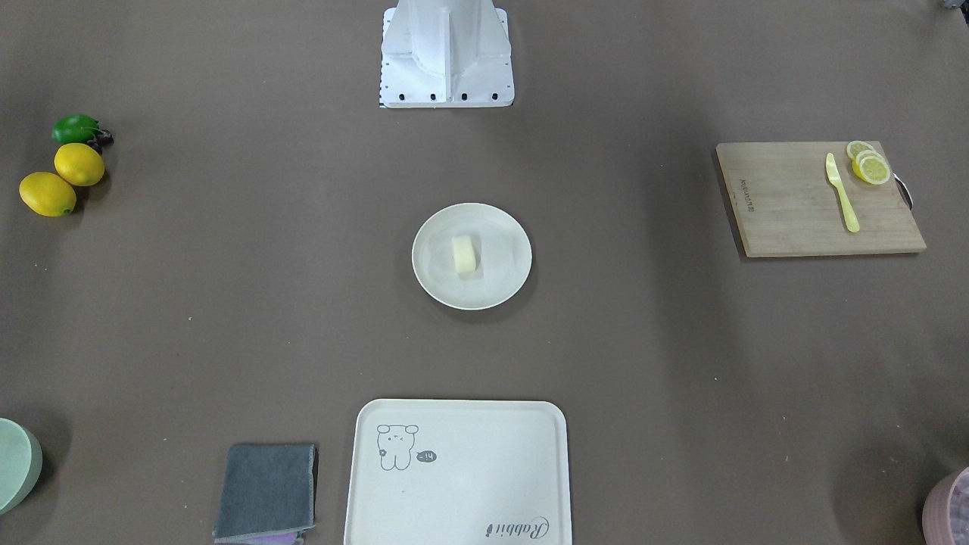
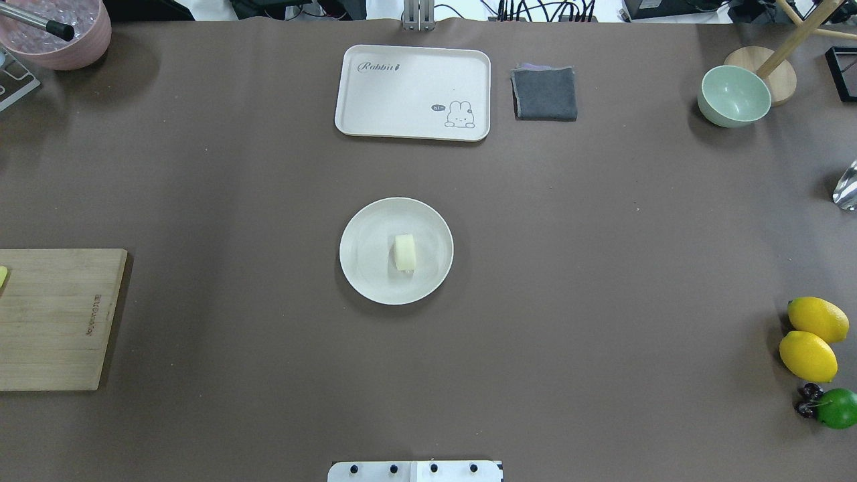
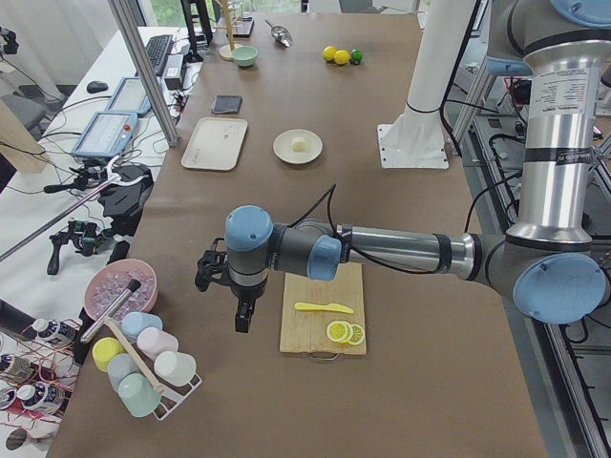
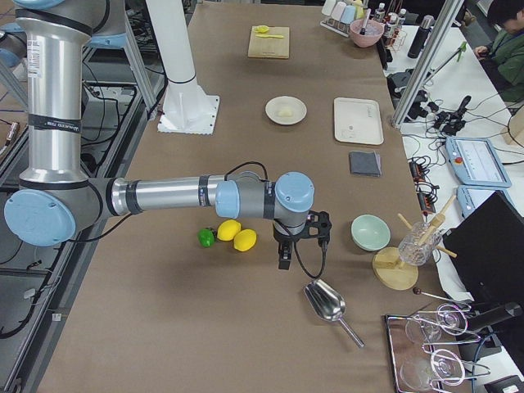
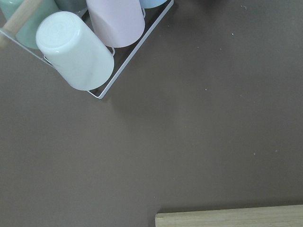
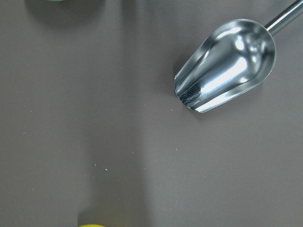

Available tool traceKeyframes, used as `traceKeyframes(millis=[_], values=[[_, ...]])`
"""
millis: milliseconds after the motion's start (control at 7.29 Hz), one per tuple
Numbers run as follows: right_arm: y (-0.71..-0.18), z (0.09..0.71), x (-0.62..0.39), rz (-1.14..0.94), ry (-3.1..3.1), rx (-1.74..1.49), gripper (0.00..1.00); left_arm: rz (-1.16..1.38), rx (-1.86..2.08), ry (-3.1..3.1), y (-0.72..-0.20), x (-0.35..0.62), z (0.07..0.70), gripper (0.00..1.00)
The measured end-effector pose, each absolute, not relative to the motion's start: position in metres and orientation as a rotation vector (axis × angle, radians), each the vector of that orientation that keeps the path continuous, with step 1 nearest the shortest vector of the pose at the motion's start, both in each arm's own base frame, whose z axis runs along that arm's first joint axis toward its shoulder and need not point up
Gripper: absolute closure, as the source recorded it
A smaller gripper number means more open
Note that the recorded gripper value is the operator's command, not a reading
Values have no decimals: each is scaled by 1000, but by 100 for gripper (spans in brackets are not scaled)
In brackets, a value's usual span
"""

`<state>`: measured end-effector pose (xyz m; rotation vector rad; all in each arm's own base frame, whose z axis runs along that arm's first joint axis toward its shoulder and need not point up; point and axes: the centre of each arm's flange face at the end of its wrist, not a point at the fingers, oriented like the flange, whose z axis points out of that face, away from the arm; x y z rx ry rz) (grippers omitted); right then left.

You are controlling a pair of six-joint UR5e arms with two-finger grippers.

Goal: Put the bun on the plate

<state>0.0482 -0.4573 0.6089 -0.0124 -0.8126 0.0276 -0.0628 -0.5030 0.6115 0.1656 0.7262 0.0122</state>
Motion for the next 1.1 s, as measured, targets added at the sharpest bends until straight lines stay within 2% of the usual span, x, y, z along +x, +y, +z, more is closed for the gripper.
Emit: traceKeyframes(millis=[1098], values=[[-458, 607, 49, 28, -806, -6, 0, 11, 166, 727, -504, -63, 612, 2]])
